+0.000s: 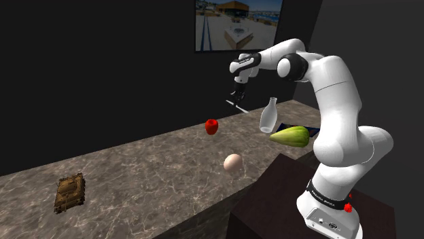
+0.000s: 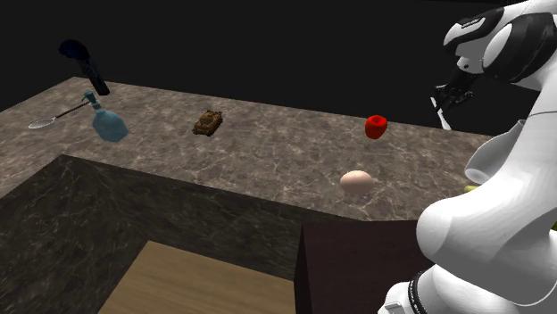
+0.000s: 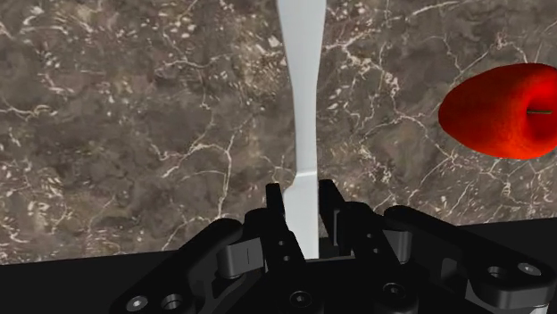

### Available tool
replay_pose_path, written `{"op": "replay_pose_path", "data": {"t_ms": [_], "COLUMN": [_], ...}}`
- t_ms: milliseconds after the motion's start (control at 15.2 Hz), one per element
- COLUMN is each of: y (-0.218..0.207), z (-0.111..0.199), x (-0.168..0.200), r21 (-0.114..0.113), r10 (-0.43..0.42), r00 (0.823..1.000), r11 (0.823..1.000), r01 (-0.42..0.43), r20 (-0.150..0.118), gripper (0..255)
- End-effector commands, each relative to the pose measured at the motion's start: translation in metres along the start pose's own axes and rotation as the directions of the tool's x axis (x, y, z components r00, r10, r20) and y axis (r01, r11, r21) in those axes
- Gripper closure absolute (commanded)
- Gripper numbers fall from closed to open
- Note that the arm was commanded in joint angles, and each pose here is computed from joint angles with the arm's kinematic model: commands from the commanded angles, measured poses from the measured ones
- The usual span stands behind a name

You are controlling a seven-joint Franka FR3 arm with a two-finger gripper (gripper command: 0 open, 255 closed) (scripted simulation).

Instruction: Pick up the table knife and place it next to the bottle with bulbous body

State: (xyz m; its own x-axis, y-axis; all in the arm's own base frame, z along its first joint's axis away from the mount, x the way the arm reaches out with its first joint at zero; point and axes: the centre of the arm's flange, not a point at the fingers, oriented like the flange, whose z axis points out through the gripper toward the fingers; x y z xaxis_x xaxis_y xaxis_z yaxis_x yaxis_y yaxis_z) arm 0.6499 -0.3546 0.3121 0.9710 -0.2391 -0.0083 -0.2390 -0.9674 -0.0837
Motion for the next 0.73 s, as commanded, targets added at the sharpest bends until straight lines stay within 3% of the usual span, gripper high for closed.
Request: {"op": "replay_pose_path", "data": {"t_ms": [0,660], "y": [0.000,0.005], "z": [0.011,0.064], "x": [0.000,0.001], "r21": [0.000,0.000], "r10": [0.000,0.000], "r00": [1.000,1.000], "r11": [1.000,1.000], "r01": [0.000,0.000], "r20": [-0.001,-0.001], "gripper": [255,255]}}
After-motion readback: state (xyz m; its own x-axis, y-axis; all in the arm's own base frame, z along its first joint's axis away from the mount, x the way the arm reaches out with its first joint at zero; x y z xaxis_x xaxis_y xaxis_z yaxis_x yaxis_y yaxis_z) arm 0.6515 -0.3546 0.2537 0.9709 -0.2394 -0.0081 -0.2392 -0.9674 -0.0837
